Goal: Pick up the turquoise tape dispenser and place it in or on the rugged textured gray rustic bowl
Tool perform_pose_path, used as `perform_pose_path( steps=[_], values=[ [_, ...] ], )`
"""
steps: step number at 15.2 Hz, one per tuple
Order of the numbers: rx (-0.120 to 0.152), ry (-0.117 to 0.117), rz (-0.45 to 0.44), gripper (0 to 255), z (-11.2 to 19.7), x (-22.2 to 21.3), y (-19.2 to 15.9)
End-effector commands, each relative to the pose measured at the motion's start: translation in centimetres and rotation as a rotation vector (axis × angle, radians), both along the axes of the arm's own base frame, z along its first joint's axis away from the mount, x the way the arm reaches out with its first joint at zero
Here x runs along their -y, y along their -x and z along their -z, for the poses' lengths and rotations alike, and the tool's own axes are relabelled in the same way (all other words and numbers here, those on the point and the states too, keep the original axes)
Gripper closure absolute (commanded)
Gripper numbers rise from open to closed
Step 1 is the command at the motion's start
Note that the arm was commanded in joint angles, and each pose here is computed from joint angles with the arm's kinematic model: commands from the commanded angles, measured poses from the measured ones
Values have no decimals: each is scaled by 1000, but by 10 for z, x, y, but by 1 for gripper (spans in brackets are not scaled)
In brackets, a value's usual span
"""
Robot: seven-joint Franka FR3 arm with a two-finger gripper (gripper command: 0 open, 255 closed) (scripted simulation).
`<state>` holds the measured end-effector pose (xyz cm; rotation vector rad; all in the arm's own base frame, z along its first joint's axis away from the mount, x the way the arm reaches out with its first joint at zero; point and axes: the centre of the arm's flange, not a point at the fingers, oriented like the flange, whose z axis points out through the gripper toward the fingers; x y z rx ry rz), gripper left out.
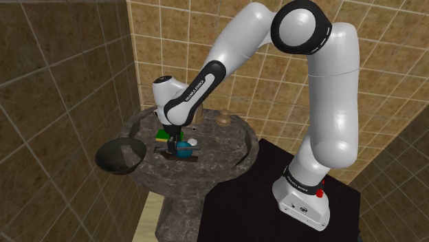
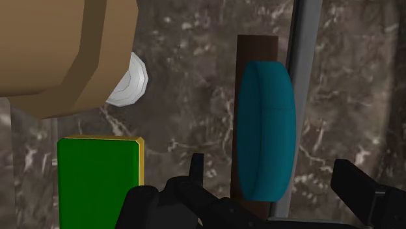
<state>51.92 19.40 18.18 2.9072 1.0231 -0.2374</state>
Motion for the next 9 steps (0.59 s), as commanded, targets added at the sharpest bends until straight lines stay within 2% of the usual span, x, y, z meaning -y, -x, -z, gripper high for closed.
perform_pose_path(
  steps=[1,3,4,9],
  values=[
    [0,0,0,0,0,0,0],
    [0,0,0,0,0,0,0],
    [0,0,0,255,0,0,0],
    [0,0,0,255,0,0,0]
  ],
)
